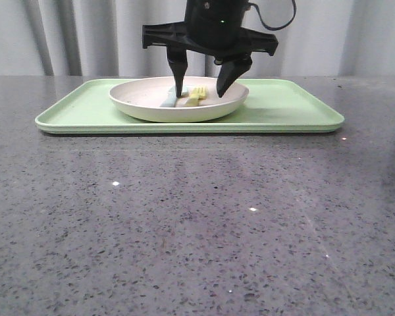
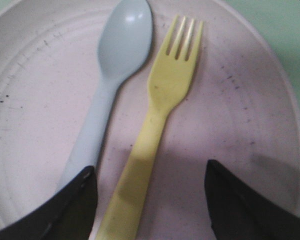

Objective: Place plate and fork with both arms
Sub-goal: 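Grasp the yellow fork with the right gripper and lift it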

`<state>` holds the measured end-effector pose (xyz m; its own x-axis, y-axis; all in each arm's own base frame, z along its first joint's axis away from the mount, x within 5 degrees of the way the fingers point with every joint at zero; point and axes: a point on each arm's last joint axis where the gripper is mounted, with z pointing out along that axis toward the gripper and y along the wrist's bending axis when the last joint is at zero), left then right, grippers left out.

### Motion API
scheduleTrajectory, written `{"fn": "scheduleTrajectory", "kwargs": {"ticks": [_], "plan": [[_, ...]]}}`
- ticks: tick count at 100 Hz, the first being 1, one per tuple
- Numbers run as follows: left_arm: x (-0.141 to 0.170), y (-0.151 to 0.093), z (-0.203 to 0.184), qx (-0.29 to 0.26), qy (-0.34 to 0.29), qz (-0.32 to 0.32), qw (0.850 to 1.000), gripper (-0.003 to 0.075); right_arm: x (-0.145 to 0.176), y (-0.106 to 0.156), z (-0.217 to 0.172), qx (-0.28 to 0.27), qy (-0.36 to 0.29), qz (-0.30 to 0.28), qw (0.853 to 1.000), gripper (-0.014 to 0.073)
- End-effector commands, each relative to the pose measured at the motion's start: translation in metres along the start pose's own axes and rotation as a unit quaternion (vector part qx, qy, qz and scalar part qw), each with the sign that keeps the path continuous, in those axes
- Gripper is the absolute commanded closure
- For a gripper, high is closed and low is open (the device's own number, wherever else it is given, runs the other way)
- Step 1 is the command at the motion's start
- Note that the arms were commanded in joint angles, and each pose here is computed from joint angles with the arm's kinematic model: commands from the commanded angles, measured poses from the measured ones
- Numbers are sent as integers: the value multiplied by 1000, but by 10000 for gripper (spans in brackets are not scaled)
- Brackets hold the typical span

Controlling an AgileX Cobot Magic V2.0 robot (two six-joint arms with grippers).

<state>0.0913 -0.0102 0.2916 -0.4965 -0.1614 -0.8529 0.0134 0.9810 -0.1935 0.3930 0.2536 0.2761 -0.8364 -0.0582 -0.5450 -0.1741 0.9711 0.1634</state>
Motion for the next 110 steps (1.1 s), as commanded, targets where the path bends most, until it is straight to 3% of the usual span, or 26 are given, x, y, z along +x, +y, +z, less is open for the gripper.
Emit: {"fn": "scheduleTrajectory", "kwargs": {"ticks": [1, 82, 95, 110], "plan": [[-13, -2, -4, 6, -45, -7, 999, 279, -18, 5, -34, -24, -63, -1, 998, 126], [-13, -2, -4, 6, -45, -7, 999, 279, -11, 4, -18, -8, -35, 3, 999, 132], [-13, -2, -4, 6, -45, -7, 999, 279, -10, 4, -18, -7, -30, 5, 1000, 231], [-13, -2, -4, 6, -45, -7, 999, 279, -10, 4, -18, -9, -26, 8, 1000, 417]]}}
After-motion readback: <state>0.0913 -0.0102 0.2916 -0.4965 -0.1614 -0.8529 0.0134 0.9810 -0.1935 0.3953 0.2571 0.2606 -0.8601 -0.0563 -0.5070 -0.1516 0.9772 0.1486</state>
